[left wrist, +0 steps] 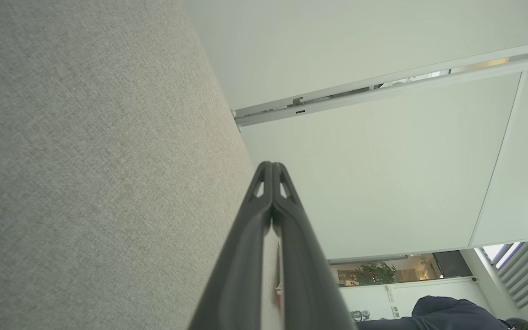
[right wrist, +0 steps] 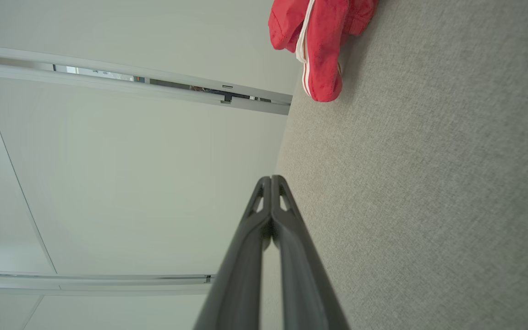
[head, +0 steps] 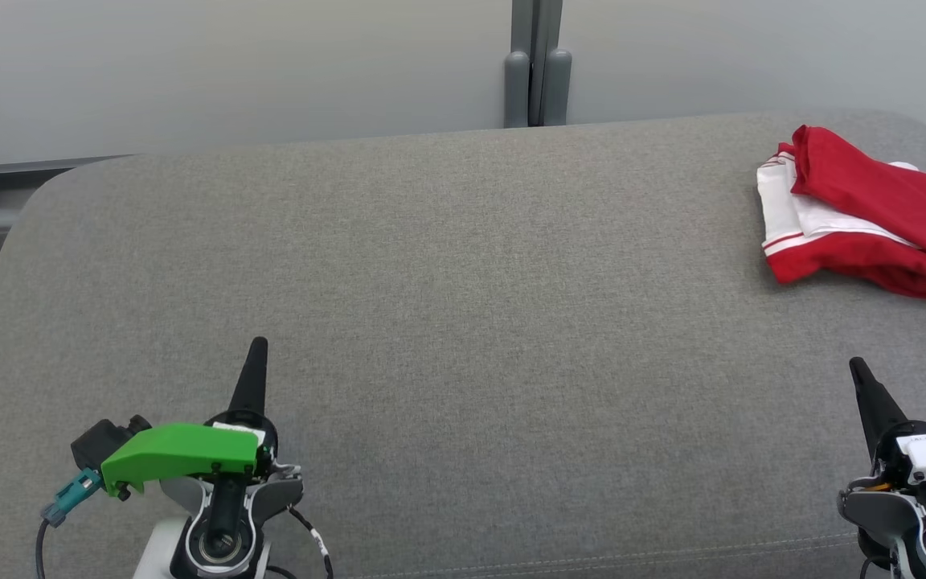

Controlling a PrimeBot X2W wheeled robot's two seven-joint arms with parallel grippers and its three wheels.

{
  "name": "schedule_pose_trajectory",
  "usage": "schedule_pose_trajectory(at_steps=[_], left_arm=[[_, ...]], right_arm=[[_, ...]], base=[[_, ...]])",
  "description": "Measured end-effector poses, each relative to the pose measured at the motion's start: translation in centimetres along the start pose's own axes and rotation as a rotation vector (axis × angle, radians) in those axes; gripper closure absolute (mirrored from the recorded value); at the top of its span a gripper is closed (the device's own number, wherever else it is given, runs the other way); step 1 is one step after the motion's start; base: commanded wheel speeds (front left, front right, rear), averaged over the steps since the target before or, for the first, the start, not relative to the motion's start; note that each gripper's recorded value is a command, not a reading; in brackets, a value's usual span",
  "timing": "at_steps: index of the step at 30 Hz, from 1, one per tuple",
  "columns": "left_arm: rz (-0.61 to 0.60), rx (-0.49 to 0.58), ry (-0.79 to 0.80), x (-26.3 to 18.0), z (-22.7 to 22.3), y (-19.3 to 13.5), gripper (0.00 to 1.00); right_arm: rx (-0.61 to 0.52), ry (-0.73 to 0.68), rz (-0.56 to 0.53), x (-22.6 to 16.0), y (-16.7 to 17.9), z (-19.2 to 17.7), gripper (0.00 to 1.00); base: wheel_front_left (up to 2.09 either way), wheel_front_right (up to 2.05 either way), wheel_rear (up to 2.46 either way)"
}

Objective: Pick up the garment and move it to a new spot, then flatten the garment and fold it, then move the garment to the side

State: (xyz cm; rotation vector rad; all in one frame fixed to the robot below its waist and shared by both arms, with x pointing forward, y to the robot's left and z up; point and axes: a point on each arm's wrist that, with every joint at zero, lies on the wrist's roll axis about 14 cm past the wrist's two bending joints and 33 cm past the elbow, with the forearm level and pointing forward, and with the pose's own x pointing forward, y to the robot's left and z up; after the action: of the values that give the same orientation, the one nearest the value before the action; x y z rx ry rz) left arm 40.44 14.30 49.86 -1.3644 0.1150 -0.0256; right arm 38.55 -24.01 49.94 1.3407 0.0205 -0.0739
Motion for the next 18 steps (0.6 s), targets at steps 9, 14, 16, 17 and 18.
schedule_pose_trajectory(at_steps=[9, 14, 16, 17, 18], left_arm=[[-0.021, -0.061, 0.002, 0.4, -0.2, -0.6, 1.0], [-0.027, -0.088, 0.005, 0.5, -0.2, -0.7, 1.0], [-0.03, -0.1, 0.003, 0.5, -0.2, -0.8, 1.0], [-0.03, -0.104, 0.002, 0.5, -0.2, -0.8, 1.0], [-0.031, -0.11, 0.002, 0.6, -0.2, -0.8, 1.0]], right_arm=[[0.069, -0.018, 0.008, -0.2, 0.0, 0.7, 1.0], [0.105, -0.027, 0.015, -0.3, 0.0, 1.1, 1.0], [0.119, -0.031, 0.019, -0.3, 0.0, 1.3, 1.0], [0.126, -0.032, 0.021, -0.3, 0.0, 1.4, 1.0], [0.133, -0.035, 0.022, -0.3, 0.0, 1.5, 1.0]], base=[[0.0, 0.0, 0.0], [0.0, 0.0, 0.0], [0.0, 0.0, 0.0], [0.0, 0.0, 0.0], [0.0, 0.0, 0.0]])
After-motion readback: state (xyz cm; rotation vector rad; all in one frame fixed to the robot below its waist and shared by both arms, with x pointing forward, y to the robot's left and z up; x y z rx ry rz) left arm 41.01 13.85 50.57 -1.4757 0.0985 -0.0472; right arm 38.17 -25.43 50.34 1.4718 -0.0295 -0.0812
